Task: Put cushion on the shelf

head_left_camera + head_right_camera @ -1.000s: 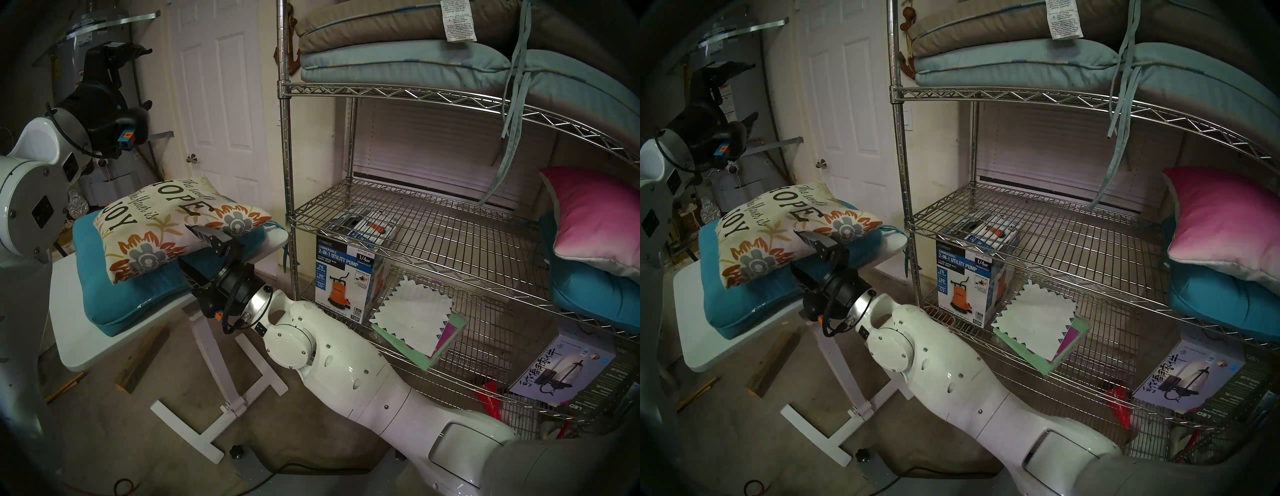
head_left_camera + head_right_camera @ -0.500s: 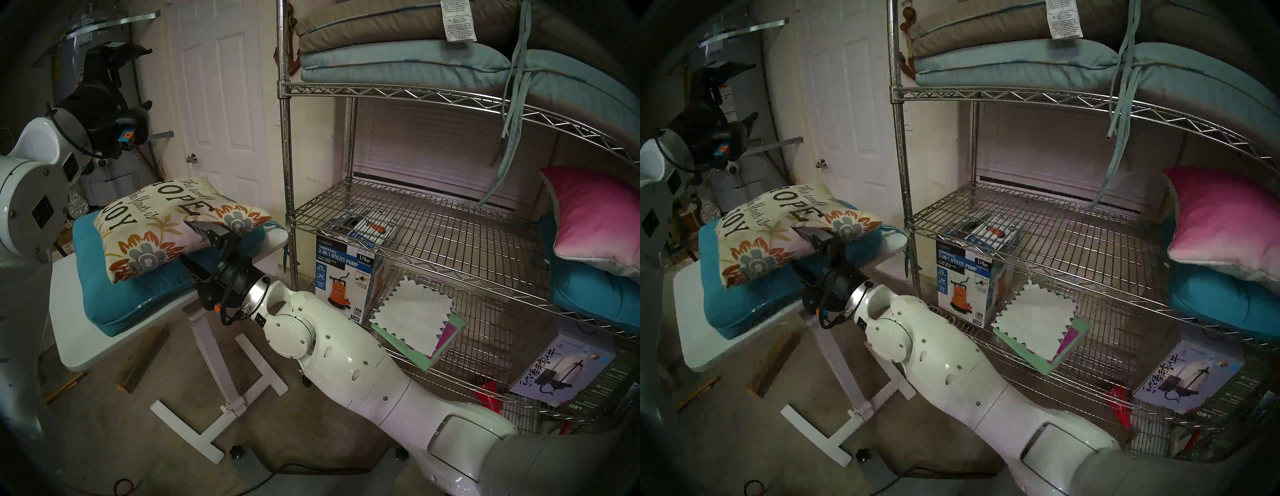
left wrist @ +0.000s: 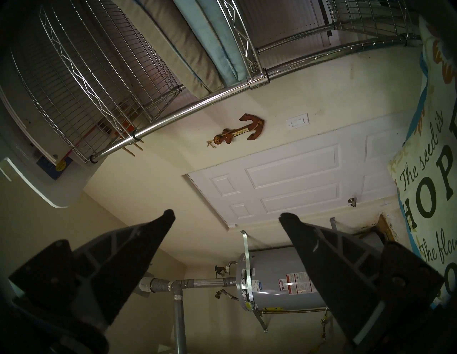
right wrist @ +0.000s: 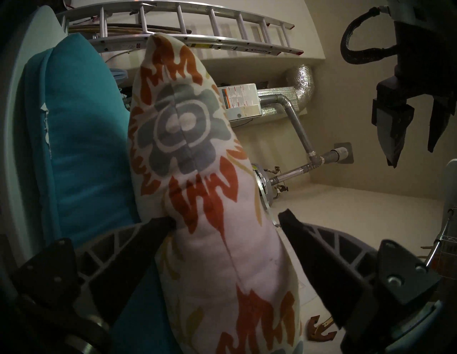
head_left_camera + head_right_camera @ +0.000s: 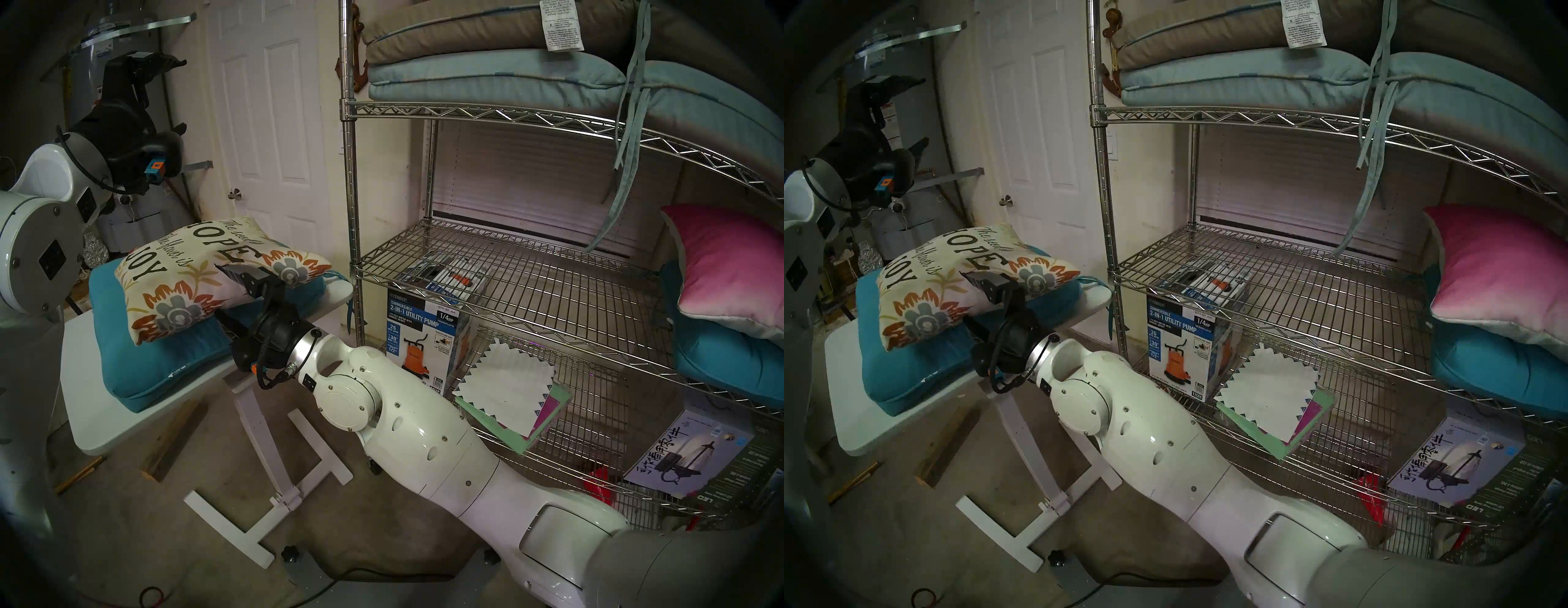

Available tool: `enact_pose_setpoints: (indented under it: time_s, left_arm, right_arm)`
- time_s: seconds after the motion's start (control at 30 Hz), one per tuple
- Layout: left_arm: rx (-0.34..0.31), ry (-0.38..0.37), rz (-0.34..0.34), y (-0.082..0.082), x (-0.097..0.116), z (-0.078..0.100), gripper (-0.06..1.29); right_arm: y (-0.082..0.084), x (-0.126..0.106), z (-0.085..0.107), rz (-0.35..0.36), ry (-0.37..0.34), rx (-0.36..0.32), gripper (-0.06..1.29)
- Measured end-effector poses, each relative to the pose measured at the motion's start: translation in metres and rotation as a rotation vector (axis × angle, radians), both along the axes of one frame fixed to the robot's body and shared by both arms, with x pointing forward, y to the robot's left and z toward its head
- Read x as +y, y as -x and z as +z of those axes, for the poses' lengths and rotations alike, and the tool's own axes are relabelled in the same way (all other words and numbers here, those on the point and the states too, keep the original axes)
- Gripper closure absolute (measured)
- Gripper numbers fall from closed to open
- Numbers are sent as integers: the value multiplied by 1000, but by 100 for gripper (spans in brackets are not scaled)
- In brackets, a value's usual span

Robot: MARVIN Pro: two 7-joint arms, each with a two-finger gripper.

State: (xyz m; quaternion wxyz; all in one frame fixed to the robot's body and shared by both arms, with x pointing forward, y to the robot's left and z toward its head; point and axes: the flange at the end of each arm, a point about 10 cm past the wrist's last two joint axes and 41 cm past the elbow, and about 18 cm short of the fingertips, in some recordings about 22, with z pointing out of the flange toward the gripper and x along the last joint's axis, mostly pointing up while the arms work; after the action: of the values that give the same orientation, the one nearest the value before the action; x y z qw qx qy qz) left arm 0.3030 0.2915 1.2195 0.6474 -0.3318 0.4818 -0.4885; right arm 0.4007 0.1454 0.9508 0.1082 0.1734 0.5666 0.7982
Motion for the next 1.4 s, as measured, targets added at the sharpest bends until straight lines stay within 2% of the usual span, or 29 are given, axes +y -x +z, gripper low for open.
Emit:
enact_pose_setpoints:
  time_s: [0.23, 0.6, 0.8, 1.03, 1.4]
  left_arm:
    - [0, 0, 0, 0, 0, 0, -2]
    - [0, 0, 0, 0, 0, 0, -2]
    - [0, 0, 0, 0, 0, 0, -2]
    - [0, 0, 0, 0, 0, 0, -2]
    - [0, 0, 0, 0, 0, 0, -2]
  right_arm:
    - [-2, 3, 6, 41, 79, -2, 0]
    - [-4, 7, 5, 124, 213, -3, 0]
    - [-12, 6, 9, 125, 229, -3, 0]
    - [-22, 2, 23, 116, 222, -22, 0]
    - [-27, -1, 35, 113, 227, -35, 0]
